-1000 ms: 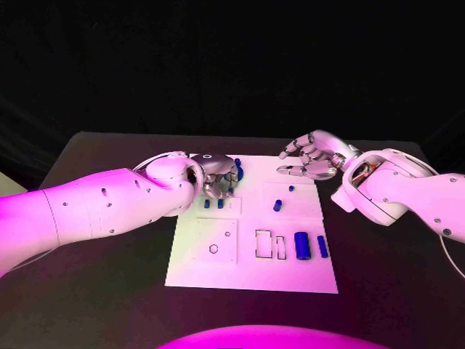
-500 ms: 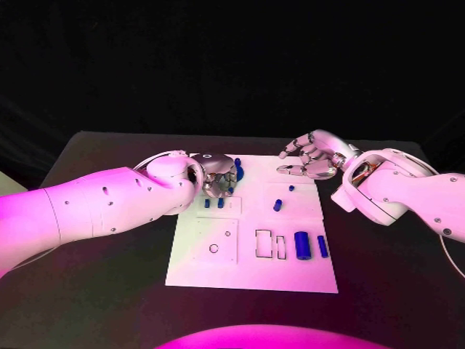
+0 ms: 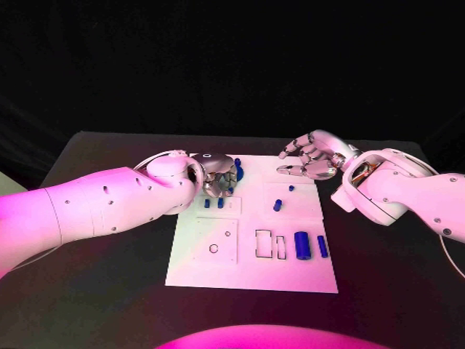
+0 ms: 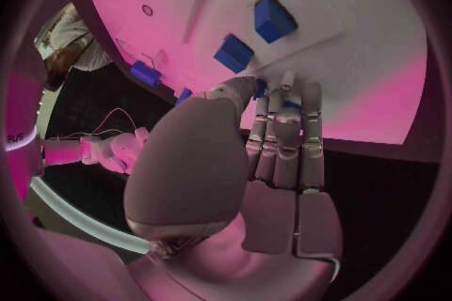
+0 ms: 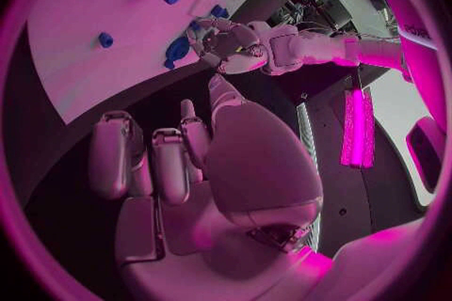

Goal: Assemble the parts on the task board

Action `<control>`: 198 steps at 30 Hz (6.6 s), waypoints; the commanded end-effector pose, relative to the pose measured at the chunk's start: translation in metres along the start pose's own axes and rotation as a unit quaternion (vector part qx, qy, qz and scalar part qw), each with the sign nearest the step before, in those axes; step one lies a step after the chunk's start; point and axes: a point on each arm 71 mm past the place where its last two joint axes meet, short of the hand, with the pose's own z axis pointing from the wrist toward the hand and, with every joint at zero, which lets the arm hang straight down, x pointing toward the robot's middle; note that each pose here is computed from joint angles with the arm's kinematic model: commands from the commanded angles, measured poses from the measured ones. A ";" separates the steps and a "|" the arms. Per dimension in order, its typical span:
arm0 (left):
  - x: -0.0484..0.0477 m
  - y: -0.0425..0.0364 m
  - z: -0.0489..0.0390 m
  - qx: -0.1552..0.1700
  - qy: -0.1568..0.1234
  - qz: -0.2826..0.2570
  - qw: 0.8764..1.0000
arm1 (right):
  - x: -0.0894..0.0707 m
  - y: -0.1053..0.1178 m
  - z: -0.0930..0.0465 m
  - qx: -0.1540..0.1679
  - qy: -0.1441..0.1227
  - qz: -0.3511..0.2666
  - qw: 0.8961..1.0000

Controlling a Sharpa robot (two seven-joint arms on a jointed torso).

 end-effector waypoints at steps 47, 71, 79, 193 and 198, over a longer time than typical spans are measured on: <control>-0.0230 0.0127 -0.0242 0.004 -0.036 -0.071 0.997 | 0.002 -0.001 0.000 0.000 0.014 -0.004 1.000; -0.0182 0.0314 -0.0311 -0.023 -0.010 -0.073 0.997 | 0.001 -0.001 0.000 0.001 0.013 -0.005 1.000; -0.0133 0.0309 -0.0288 -0.022 -0.002 -0.072 0.997 | 0.002 -0.001 0.000 0.001 0.013 -0.005 1.000; -0.0130 0.0697 -0.0447 -0.076 -0.019 -0.101 0.992 | -0.007 -0.013 0.000 0.013 -0.001 -0.016 1.000; -0.0213 0.0772 -0.0518 -0.070 -0.056 -0.173 0.981 | -0.009 -0.016 0.001 0.002 0.003 -0.055 0.998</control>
